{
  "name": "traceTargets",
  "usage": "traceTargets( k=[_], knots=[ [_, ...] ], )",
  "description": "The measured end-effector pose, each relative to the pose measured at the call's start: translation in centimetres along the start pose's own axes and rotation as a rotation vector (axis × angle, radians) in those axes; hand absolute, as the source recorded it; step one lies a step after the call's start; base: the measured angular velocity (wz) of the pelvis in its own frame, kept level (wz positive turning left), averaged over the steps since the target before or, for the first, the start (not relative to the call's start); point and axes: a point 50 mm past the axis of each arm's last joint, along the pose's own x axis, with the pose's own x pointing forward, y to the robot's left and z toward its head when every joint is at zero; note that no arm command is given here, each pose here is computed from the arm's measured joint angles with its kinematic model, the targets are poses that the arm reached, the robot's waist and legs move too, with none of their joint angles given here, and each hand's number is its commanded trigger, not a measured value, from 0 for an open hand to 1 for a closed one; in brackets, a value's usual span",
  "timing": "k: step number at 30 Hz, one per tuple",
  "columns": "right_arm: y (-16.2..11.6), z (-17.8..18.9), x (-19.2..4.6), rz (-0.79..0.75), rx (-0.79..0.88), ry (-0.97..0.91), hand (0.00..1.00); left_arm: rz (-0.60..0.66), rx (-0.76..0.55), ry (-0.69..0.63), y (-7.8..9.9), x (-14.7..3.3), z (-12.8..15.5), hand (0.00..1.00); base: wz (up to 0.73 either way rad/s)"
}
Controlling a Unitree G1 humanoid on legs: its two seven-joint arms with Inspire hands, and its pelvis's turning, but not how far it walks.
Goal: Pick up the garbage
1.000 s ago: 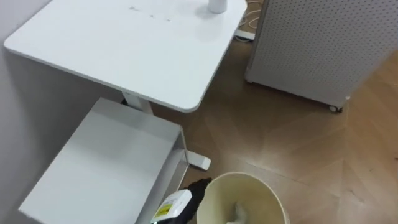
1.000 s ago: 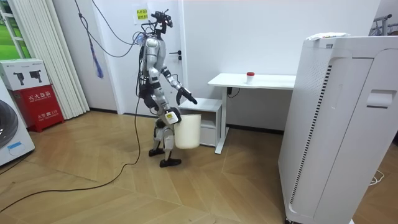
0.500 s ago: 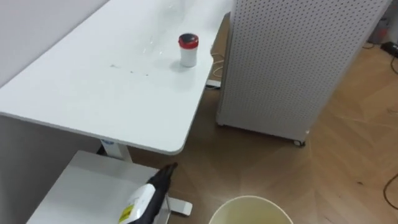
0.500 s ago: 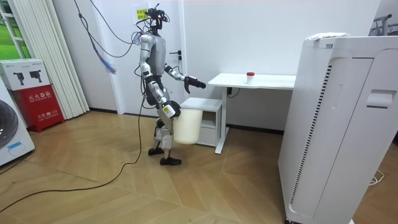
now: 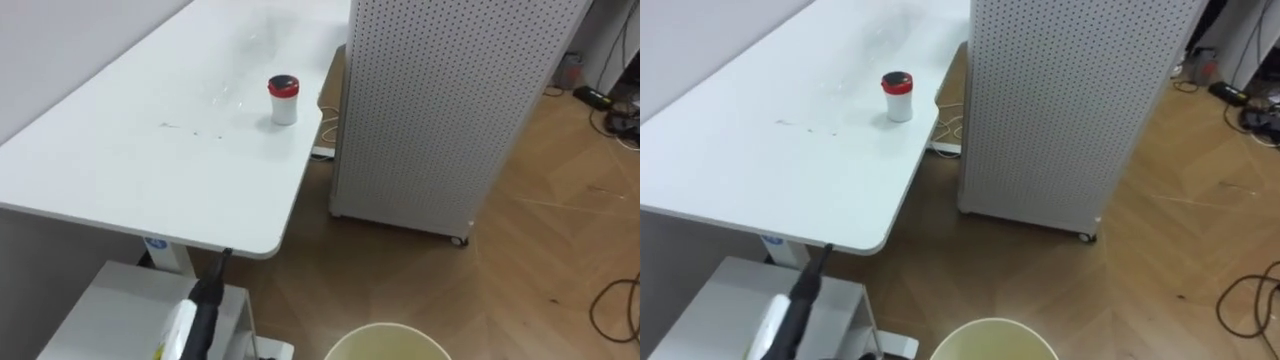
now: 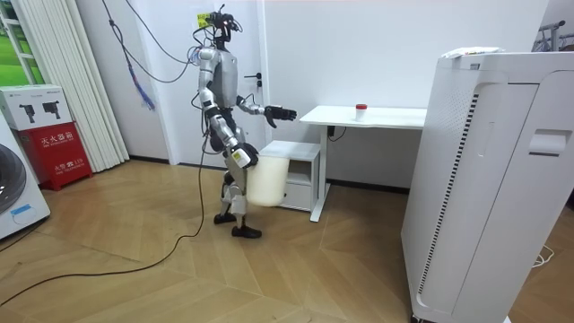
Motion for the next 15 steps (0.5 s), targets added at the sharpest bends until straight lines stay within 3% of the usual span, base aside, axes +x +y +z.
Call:
traceTargets(
  k=[15],
  knots=[
    [-0.6,0.5,0.0,-0.034,-0.023,-0.018,1.0,0.171,-0.055,0.044,2.1,0.0,-0.7,0.0,0.02]
  ],
)
